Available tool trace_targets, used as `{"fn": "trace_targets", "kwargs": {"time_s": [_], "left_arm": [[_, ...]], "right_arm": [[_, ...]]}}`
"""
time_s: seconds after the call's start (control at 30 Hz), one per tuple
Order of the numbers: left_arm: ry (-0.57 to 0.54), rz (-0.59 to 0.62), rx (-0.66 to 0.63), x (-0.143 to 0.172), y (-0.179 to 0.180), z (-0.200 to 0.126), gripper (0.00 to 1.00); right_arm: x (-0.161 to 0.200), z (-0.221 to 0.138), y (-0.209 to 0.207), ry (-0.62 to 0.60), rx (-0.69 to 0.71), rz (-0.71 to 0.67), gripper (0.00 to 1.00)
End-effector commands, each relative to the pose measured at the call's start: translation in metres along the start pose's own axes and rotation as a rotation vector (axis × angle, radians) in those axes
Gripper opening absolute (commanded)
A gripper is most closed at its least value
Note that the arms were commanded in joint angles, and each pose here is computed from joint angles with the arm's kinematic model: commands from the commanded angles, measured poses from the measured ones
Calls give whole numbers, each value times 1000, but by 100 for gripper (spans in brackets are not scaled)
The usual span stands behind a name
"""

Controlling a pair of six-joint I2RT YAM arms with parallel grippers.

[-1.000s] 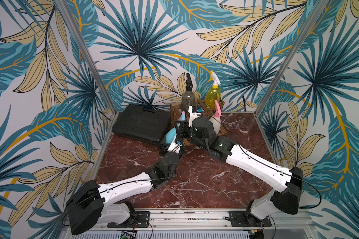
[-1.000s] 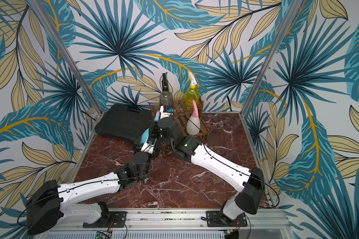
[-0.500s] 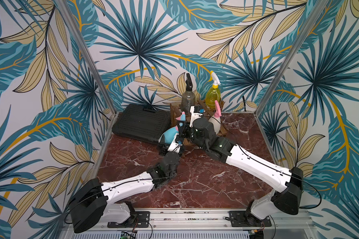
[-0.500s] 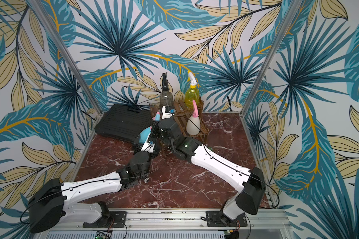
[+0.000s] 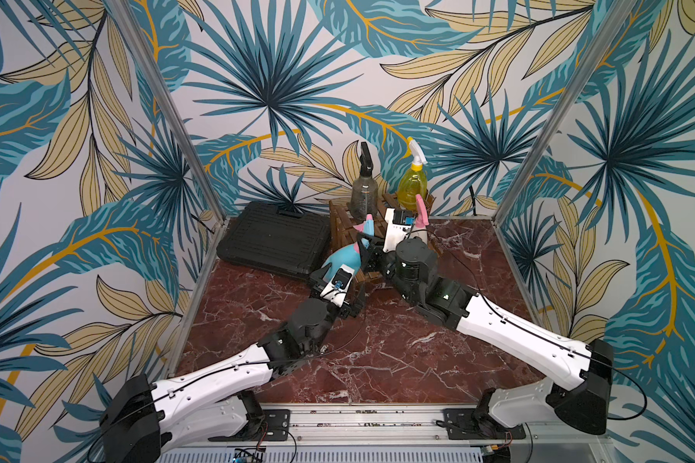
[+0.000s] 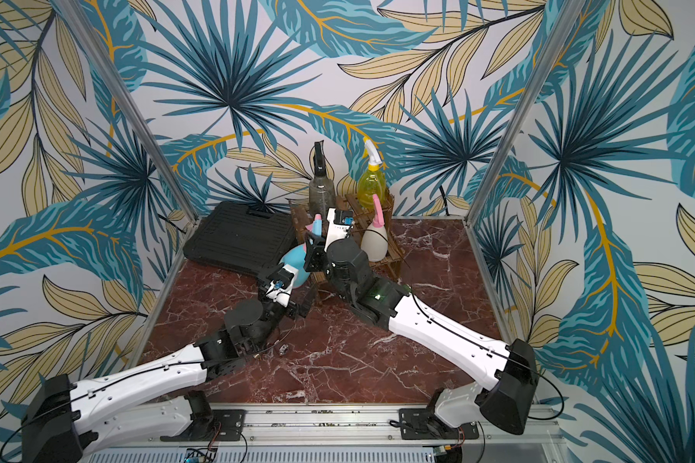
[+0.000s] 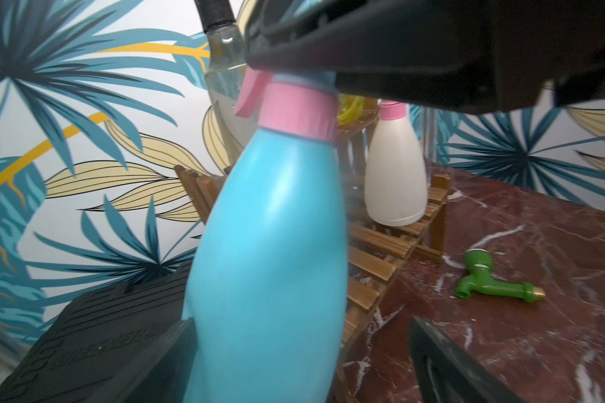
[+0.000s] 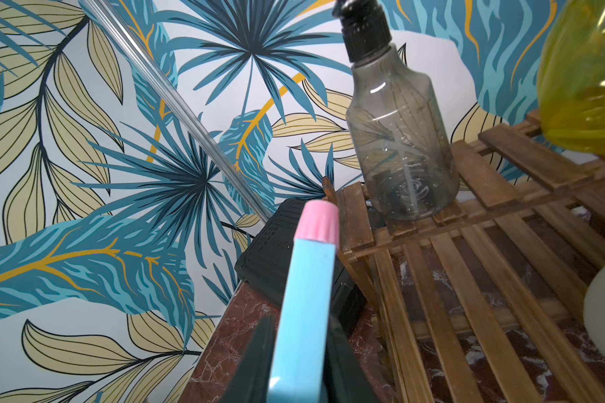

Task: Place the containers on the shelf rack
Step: 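Pick up a container from the center of the board, then place the container on the shelf.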

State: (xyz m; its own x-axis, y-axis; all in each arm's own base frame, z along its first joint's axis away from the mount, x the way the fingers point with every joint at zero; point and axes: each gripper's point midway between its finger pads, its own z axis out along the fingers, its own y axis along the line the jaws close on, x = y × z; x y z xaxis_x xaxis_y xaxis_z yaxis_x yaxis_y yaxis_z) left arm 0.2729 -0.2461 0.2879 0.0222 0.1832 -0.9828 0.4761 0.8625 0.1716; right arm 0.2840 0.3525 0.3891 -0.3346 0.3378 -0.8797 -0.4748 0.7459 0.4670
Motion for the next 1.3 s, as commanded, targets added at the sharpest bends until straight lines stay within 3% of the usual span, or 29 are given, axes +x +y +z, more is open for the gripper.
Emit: {"fn": "trace_targets", "kwargs": {"time_s": [0.0,0.2,0.43,0.63,0.97,1.27], "left_arm": [[86,-61,220,9,-26,-16,100],[76,-198,464,-16,-38,-42,100],[161,-228,327,-11,11,-26,100],[141,-171,240,-12,50,-21,100],[42,-165,202,-7,74,-21,100],[49,-149,217,-4,72,-23,100]], "right_arm": [[-27,-16,1,-117,-19,-82,0],[-40,-40,-6,-194,-34,-193,0],[-37,-59,-22,-193,-18,-436,0],[-29,-53,-39,-113,-6,-572,0],[-15,-4,-62,63,32,-628,0],[-9,26,-65,95,-15,-562,0]]}}
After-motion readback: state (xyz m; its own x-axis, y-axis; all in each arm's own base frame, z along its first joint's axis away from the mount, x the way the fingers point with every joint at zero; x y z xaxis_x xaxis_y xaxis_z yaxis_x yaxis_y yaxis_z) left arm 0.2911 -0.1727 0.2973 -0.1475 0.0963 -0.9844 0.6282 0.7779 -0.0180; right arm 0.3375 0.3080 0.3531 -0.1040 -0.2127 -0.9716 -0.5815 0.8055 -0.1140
